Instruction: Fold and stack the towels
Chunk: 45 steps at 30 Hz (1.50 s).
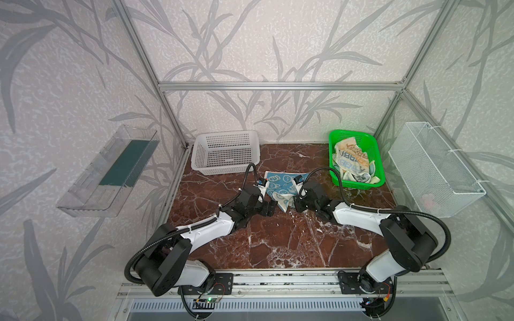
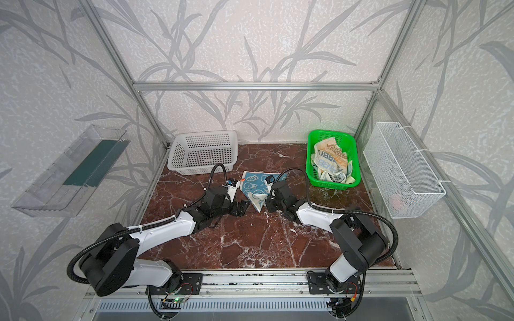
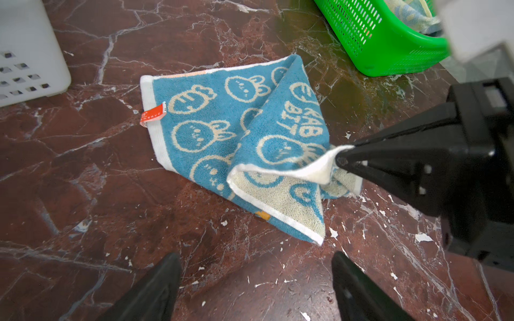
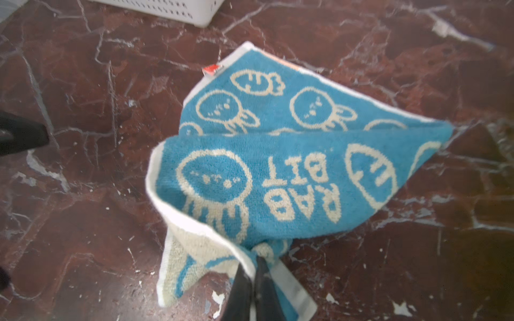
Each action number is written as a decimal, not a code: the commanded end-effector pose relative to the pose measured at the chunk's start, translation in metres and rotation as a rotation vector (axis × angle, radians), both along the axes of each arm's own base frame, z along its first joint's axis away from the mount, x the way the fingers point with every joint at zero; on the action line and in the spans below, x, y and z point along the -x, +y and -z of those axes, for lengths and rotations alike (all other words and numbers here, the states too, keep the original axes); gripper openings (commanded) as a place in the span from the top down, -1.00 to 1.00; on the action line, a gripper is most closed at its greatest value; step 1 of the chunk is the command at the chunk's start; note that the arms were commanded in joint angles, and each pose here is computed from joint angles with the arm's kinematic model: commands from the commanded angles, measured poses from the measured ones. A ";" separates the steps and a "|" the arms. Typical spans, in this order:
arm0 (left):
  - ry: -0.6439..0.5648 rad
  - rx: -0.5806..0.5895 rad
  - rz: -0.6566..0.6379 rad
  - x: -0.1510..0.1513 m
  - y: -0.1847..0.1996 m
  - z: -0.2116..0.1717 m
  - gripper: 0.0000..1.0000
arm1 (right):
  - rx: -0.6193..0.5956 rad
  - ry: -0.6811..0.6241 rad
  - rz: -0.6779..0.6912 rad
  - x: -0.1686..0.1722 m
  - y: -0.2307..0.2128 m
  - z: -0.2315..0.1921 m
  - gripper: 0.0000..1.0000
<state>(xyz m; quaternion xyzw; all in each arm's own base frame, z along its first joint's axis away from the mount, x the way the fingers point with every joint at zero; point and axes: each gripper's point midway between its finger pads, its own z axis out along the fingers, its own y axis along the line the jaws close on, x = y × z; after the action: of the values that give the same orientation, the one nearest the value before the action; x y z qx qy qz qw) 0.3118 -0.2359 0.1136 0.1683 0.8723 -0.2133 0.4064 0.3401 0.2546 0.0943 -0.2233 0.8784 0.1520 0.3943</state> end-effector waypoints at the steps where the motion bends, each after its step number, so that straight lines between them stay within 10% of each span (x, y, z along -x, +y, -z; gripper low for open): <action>1: -0.073 -0.001 -0.008 -0.008 0.002 -0.031 -0.71 | 0.039 -0.073 -0.002 -0.006 -0.003 -0.058 1.00; 20: -0.281 0.067 0.200 0.014 -0.017 -0.112 -0.83 | 0.039 -0.161 -0.137 0.007 0.003 -0.192 1.00; 32: -0.206 0.066 0.187 0.003 -0.035 -0.082 -0.87 | 0.036 -0.166 -0.152 0.000 0.011 -0.180 1.00; 45: -0.211 -0.126 -0.010 -0.006 0.014 -0.067 -0.83 | 0.018 -0.044 -0.457 0.008 0.066 -0.127 1.00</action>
<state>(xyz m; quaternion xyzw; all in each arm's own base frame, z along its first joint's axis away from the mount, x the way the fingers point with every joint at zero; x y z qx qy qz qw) 0.3235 -0.2461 0.1744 0.2279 0.8341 -0.1791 0.4694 0.3377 0.2948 0.2278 -0.3766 0.8221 0.1822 0.3862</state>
